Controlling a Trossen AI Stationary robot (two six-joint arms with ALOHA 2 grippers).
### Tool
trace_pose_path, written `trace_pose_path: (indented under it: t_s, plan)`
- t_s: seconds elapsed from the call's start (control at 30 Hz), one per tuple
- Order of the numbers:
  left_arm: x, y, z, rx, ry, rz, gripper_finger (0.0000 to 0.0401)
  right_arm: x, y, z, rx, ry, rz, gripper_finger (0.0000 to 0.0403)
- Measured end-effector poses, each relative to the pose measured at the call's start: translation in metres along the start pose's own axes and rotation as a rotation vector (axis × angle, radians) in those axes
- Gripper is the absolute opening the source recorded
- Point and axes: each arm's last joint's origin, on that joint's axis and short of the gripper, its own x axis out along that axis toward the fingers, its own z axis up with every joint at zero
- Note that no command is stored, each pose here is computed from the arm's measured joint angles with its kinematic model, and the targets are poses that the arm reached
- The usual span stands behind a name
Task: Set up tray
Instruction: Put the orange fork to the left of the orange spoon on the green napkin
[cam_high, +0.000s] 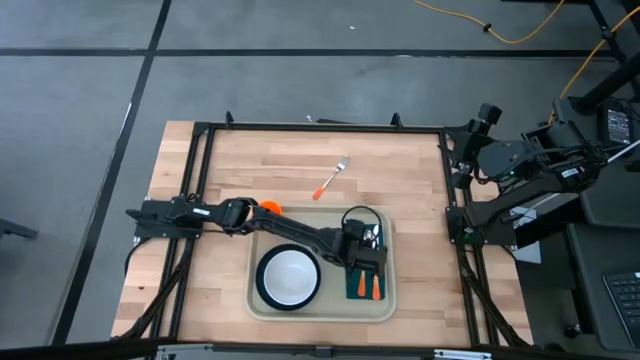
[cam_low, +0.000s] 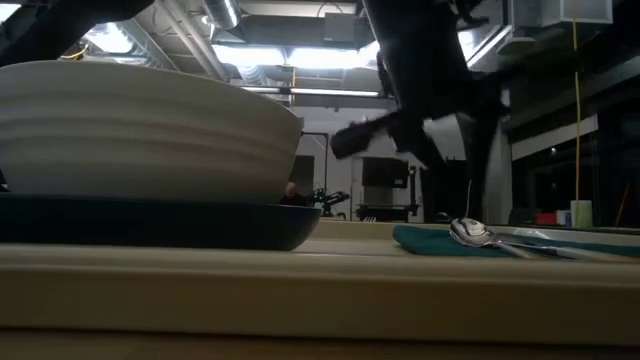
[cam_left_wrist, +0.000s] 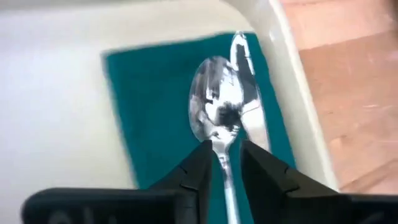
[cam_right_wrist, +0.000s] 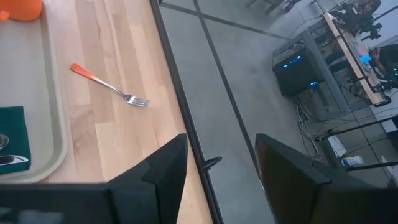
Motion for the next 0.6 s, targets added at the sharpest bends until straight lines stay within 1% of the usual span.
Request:
trace_pose_path:
  t_s: [0.07,0.1,0.17,0.23,0.37,0.47,0.5,0.6]
  plan:
    - [-0.007,0.001,0.005,0.046,-0.016,0.016,0.0062,0.0,0.0,0.0,0.0,0.0,0.0,0.0193]
    - [-0.01,0.0,0.008,0.062,-0.018,0.003,0.0052,0.0,0.0,0.0,0.0,0.0,-0.001,0.0193]
    - [-0.018,0.0,0.014,0.127,-0.018,0.009,0.0027,0.0,0.0,0.0,-0.001,0.0,0.0,0.0193]
    - [-0.028,-0.003,0.024,0.181,-0.025,-0.02,0.0008,0.0,0.0,0.0,0.001,0.0,-0.001,0.0193]
    - [-0.055,-0.007,0.046,0.269,-0.049,-0.074,0.0004,0.0,0.0,0.0,0.043,-0.001,-0.001,0.0193]
    - [-0.077,-0.008,0.065,0.287,-0.088,-0.106,0.0002,0.0,0.0,0.0,0.078,-0.002,-0.001,0.0193]
    - [-0.087,-0.009,0.072,0.292,-0.1,-0.122,0.0001,0.0,0.0,0.0,0.085,-0.002,-0.001,0.0193]
    - [-0.119,-0.008,0.092,0.358,-0.148,-0.174,0.0001,0.0,0.0,0.0,0.128,-0.002,-0.001,0.0193]
